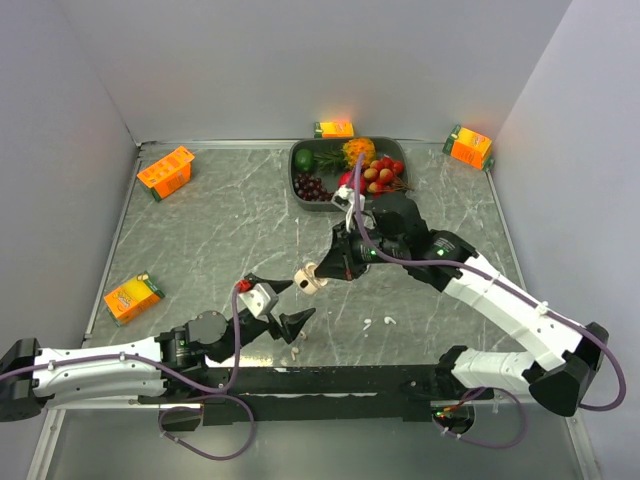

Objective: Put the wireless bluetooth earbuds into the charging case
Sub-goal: Adjust the charging case.

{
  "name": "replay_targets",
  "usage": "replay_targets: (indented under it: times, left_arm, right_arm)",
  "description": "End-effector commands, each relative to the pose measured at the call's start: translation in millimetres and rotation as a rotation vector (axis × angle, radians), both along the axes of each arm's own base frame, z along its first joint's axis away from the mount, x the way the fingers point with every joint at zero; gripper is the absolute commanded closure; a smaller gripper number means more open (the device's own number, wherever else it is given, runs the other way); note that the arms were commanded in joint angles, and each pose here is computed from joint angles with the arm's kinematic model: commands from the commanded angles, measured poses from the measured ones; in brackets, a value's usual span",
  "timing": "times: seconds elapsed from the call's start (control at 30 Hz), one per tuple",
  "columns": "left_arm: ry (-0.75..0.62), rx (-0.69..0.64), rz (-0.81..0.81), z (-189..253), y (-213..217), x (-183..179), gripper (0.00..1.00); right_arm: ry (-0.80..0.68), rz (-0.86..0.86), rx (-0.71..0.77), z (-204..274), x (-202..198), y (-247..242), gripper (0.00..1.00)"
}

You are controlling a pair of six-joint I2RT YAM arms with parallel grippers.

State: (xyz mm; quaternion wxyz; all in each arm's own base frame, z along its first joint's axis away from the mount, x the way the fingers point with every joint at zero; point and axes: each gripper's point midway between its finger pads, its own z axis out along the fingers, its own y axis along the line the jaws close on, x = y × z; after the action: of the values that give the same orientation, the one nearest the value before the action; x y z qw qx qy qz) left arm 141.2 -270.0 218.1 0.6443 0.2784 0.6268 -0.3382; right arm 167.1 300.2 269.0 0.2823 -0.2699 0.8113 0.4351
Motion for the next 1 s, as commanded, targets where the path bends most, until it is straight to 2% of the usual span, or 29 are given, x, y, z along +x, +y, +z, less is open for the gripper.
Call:
replay_targets:
  times: [0.0,0.07,0.1,0.13,0.17,0.2,0.23,0.4,0.43,0.5,0.53,0.57,0.67,0.77,0.97]
  left_arm:
    - [0.078,-0.104,0.048,22,5,3,0.16]
    - [0.156,-0.153,0.095,22,8,8,0.16]
    - [0.174,-0.119,0.109,14,9,9,0.11]
    - [0.189,-0.112,0.104,14,7,8,0.08]
    - [0.21,-0.134,0.087,20,4,5,0.03]
    - [0.219,-0.136,0.037,20,-1,-2,0.02]
    - [0.209,-0.154,-0.014,28,-3,-10,0.02]
    - [0.124,-0.227,-0.325,57,-16,-54,0.07]
    - [0.131,-0.206,-0.43,58,-24,-69,0.08]
    - [0.143,-0.174,-0.456,51,-26,-62,0.12]
    - [0.145,-0.158,-0.534,44,-29,-71,0.13]
    - [0.134,-0.171,-0.527,44,-26,-63,0.14]
    - [0.121,-0.191,-0.634,44,-20,-67,0.15]
    - [0.149,-0.137,-0.681,38,-22,-58,0.23]
    - [0.197,-0.129,-0.746,46,-35,-41,0.27]
  right_arm:
    - [-0.184,-0.093,-0.001,34,14,-21,1.0]
    - [-0.247,-0.121,-0.025,30,20,-28,1.0]
    - [-0.285,-0.135,-0.025,34,22,-33,0.98]
    - [-0.322,-0.124,-0.062,22,25,-38,0.91]
    - [-0.362,-0.109,-0.056,21,24,-38,0.89]
    - [-0.438,-0.09,-0.018,31,22,-39,0.88]
    - [-0.495,-0.076,-0.054,20,25,-43,0.9]
    - [-0.622,0.02,-0.131,15,16,-53,1.0]
    - [-0.625,0.029,-0.127,9,14,-53,1.0]
    - [-0.65,0.042,-0.087,13,7,-54,1.0]
    - [-0.663,0.053,-0.067,16,5,-53,1.0]
    - [-0.664,0.067,-0.056,16,1,-52,1.0]
    - [-0.664,0.093,-0.057,13,-5,-50,1.0]
    - [-0.663,0.124,-0.018,16,-14,-46,1.0]
    - [-0.613,0.185,-0.047,6,-22,-36,1.0]
